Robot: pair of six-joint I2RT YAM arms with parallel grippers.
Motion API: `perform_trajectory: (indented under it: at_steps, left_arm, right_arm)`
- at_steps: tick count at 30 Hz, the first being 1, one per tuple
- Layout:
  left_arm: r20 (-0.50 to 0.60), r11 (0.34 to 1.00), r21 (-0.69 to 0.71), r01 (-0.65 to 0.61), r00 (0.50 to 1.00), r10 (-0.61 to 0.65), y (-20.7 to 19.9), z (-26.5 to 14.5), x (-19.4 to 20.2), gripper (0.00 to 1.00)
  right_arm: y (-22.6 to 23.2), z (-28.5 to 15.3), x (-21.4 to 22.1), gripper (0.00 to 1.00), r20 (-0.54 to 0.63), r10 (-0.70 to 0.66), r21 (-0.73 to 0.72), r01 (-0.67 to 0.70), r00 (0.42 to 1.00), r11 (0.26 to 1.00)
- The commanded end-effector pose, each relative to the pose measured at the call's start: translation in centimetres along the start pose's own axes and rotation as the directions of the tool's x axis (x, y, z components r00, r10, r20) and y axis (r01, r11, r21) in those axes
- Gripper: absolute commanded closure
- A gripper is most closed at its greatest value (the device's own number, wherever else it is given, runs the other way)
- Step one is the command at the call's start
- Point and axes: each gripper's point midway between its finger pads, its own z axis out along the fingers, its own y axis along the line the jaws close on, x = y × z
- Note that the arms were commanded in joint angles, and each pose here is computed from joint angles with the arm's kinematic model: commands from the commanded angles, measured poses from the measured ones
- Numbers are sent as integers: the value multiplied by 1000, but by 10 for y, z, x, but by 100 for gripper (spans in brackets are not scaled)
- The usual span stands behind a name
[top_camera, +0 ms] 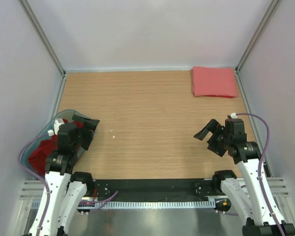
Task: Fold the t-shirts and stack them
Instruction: Grab the tshirt from the pile
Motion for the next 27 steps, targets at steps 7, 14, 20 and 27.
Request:
perform_trajectory:
  at_steps: [7,14,20,27]
  left_arm:
    - [310,956,-285,-76,936,167,6,12,-85,0]
    - [180,799,-595,-85,955,235,24,61,-142,0]
    - [81,658,-753,11,994,76,74,101,-137,6]
    - [81,629,-775,60,997,4,123,115,-136,21]
  right_arm:
    - [-10,-36,-35,0,87,-162,179,144,983,973]
    - [11,-32,-33,0,33,-247,88,243,969,966]
    - [17,-39,-44,0,67,-322,116,313,944,943]
    - [22,-46,-50,0,86,-366,120,355,926,927]
